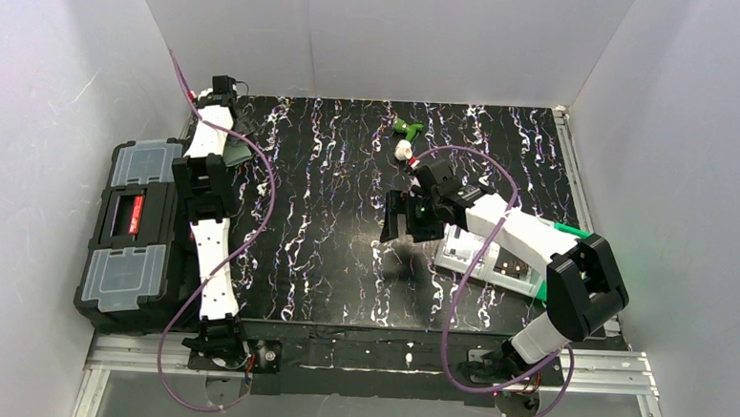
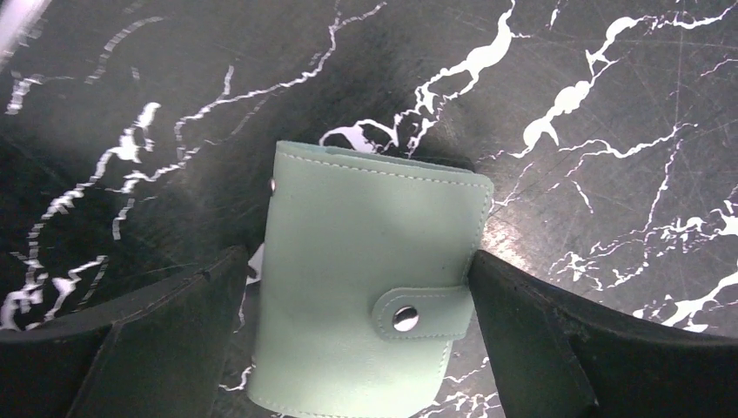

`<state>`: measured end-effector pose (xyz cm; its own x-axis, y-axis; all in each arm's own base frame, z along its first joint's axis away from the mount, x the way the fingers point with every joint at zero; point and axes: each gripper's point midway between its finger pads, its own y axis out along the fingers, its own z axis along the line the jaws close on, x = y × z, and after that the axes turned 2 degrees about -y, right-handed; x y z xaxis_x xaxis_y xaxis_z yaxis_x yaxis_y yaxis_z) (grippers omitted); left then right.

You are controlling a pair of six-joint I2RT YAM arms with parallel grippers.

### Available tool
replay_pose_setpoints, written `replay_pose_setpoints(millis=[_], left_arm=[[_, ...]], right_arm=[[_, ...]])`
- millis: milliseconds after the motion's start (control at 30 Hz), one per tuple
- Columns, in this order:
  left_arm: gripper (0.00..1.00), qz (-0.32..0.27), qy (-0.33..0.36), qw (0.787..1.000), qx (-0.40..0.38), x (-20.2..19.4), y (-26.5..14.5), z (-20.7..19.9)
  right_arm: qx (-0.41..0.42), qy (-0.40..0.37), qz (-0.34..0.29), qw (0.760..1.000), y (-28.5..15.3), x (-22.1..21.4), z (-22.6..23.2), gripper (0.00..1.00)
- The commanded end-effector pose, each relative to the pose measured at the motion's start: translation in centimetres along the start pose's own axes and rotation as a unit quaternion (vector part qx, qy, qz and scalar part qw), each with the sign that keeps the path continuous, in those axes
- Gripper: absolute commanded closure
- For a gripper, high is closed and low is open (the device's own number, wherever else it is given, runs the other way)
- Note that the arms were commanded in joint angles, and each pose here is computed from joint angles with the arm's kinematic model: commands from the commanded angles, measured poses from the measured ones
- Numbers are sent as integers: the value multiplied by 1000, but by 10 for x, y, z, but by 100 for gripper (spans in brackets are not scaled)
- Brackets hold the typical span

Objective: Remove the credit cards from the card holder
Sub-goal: Move the card holder to the center of the board.

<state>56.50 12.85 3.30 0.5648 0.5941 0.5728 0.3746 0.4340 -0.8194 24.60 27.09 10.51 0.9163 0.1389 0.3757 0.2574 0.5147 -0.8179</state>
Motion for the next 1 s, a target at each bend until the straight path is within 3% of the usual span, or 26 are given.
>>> replay_pose_setpoints(millis=[0, 67, 300, 500, 700, 967], left_arm=[[0, 59, -38, 997, -27, -21, 7, -4], [2, 69, -43, 996, -33, -26, 7, -6], [25, 108, -41, 990, -84, -45, -20, -25], [26, 122, 12, 987, -107, -80, -68, -44], [26, 153, 67, 979, -118, -153, -124, -50], [24, 165, 105, 972, -132, -251, -209, -24]], right_arm=[[31, -15, -28, 999, -4, 27, 17, 0], [32, -15, -28, 999, -4, 29, 18, 0], [34, -13, -29, 999, -4, 28, 18, 0], [35, -4, -33, 999, -12, 25, 19, 0], [38, 12, -31, 999, -18, 14, 17, 0], [21, 29, -41, 999, -29, -2, 5, 0]])
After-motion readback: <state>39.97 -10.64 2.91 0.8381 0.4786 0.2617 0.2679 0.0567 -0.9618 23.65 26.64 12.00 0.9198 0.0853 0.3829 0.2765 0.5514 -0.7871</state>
